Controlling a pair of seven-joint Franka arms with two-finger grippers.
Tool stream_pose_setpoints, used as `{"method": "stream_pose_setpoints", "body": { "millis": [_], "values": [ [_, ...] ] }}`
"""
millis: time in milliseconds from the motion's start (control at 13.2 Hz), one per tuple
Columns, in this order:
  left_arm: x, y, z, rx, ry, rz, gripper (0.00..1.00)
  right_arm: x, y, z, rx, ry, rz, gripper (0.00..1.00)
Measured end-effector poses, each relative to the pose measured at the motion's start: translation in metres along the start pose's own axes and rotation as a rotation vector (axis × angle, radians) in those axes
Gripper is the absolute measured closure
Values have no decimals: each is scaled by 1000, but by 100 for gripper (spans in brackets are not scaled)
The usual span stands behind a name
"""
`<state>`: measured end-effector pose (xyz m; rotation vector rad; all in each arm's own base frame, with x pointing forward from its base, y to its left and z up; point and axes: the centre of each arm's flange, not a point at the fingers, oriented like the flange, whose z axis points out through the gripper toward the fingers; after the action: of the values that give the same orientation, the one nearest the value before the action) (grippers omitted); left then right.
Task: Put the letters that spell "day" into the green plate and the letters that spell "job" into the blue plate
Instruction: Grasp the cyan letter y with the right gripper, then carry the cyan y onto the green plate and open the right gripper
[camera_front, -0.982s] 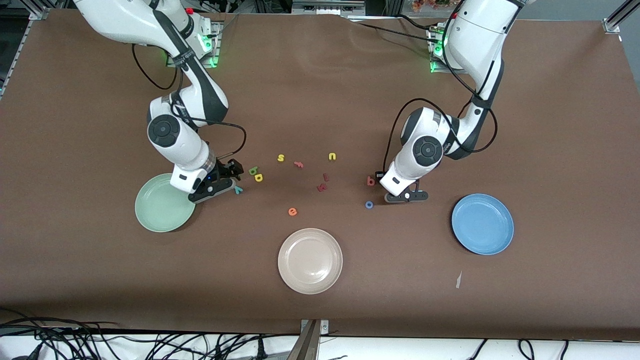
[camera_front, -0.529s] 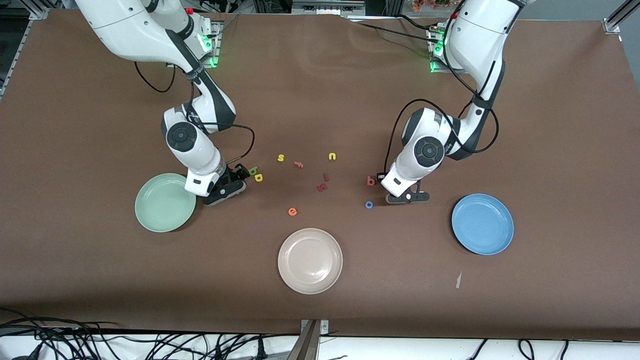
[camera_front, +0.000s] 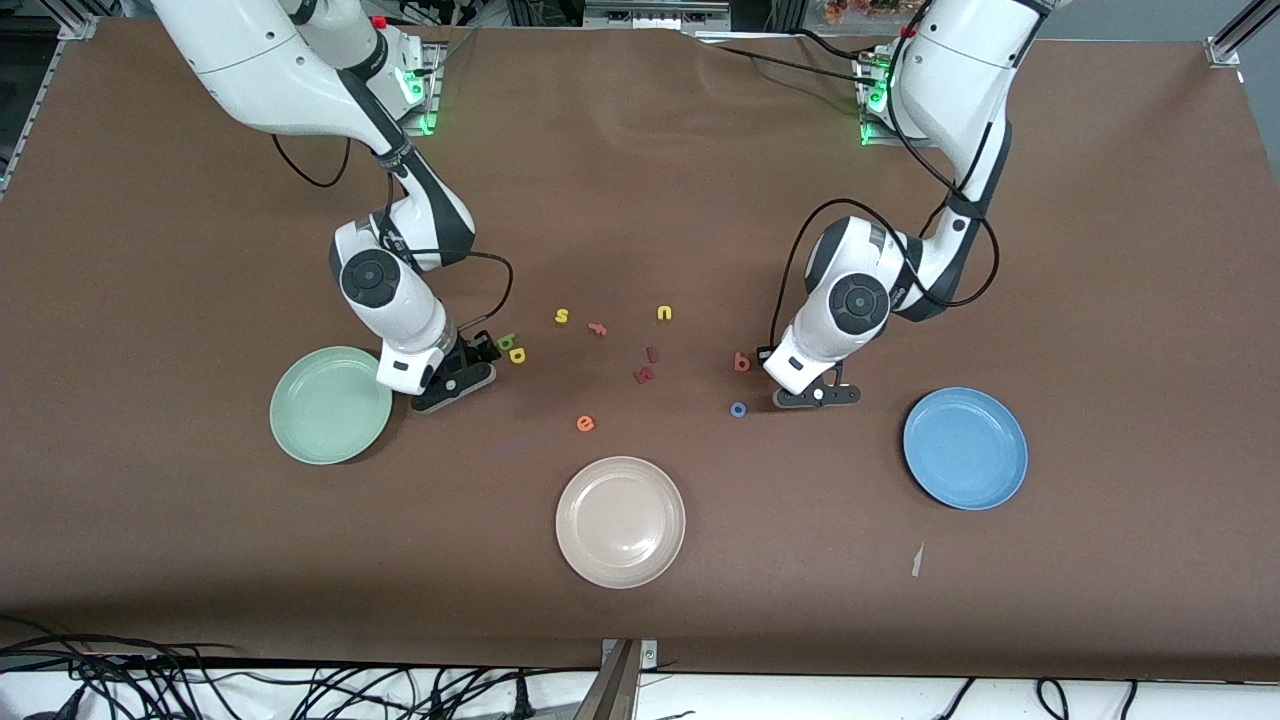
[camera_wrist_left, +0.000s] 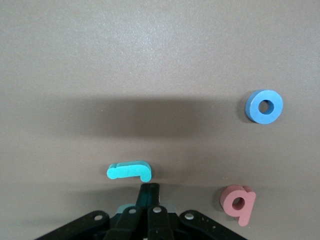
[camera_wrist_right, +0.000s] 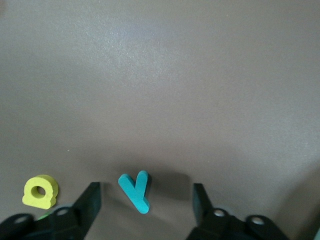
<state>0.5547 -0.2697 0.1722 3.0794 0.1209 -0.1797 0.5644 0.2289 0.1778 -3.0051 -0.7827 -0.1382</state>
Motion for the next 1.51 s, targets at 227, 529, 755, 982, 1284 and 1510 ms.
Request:
{"method": "stream_pose_setpoints", "body": {
  "millis": [227,529,755,982,1284,1510],
  "values": [
    [7,-3,-4,-2,2,-9,99,-2,-1,2,1,-4,-1,48],
    [22,-6,-24,3,-37,-24,99,-1,0,0,-1,0,-2,72],
    [32,-8,-38,-3,-40,-33,99,-1,-1,0,-1,1,-3,82],
    [33,-9,-37,-2,-44,-22,84,-1,-1,-1,-1,2,-4,84],
    [33,-9,-32,-5,-52,217,43,6,12,-25,-17,25,-1,85],
    [32,-7,-33,-14,-51,524,9,4,55,-72,-49,17,-3,86]
  ]
}}
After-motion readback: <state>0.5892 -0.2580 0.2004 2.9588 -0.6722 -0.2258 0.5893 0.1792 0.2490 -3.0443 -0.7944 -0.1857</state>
